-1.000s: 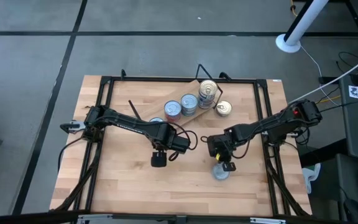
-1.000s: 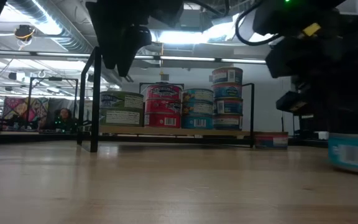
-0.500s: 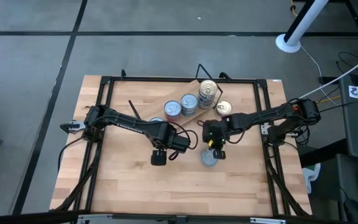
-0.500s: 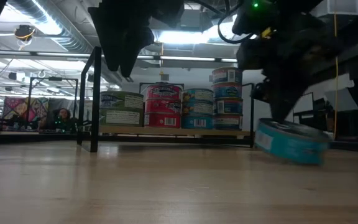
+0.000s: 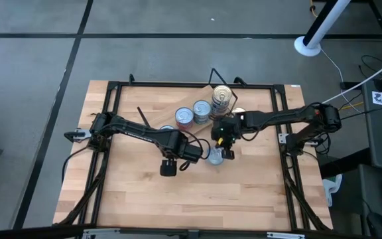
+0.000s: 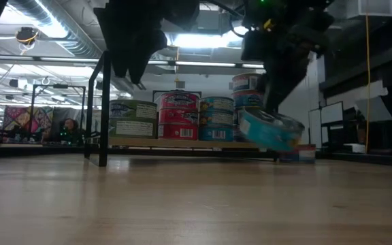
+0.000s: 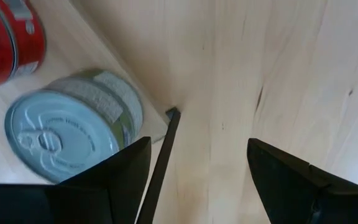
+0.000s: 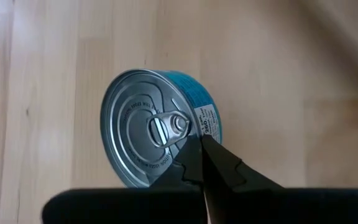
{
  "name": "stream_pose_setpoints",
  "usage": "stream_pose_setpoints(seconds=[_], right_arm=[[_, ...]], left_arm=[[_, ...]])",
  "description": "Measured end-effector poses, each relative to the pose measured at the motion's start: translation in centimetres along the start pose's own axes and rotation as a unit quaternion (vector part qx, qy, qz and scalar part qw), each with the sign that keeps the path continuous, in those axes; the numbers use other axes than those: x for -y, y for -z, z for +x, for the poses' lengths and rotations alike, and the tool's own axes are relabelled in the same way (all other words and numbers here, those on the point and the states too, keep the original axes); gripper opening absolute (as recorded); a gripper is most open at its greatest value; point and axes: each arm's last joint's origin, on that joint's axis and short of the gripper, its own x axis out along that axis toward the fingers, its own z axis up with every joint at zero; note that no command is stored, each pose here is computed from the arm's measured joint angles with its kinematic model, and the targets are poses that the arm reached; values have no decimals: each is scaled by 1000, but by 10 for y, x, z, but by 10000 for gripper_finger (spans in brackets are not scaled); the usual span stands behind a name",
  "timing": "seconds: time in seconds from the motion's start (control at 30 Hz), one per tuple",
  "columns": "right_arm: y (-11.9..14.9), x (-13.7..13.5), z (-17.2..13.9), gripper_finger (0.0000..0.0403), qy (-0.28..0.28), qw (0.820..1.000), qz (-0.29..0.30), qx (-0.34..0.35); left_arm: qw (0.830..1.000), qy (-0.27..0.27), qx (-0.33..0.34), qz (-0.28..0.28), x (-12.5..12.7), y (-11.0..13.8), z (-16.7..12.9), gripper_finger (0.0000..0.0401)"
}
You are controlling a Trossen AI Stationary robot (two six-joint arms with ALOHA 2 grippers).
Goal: Stack canned seafood by type on shelf
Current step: Stack the yellow blue tuna can on top of the yellow blue tuna cans on the shelf
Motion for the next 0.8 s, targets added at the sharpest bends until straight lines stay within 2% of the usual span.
stream_pose_setpoints(seconds=[0.33,0.8], right_arm=[[-32,16,-38,0,27,998,-23,47],[-57,65,-91,0,92,987,-4,129]], left_arm=[[1000,-5,-15,-2,-1,3,0,262],[1000,-6,-14,-10,3,4,-1,262]])
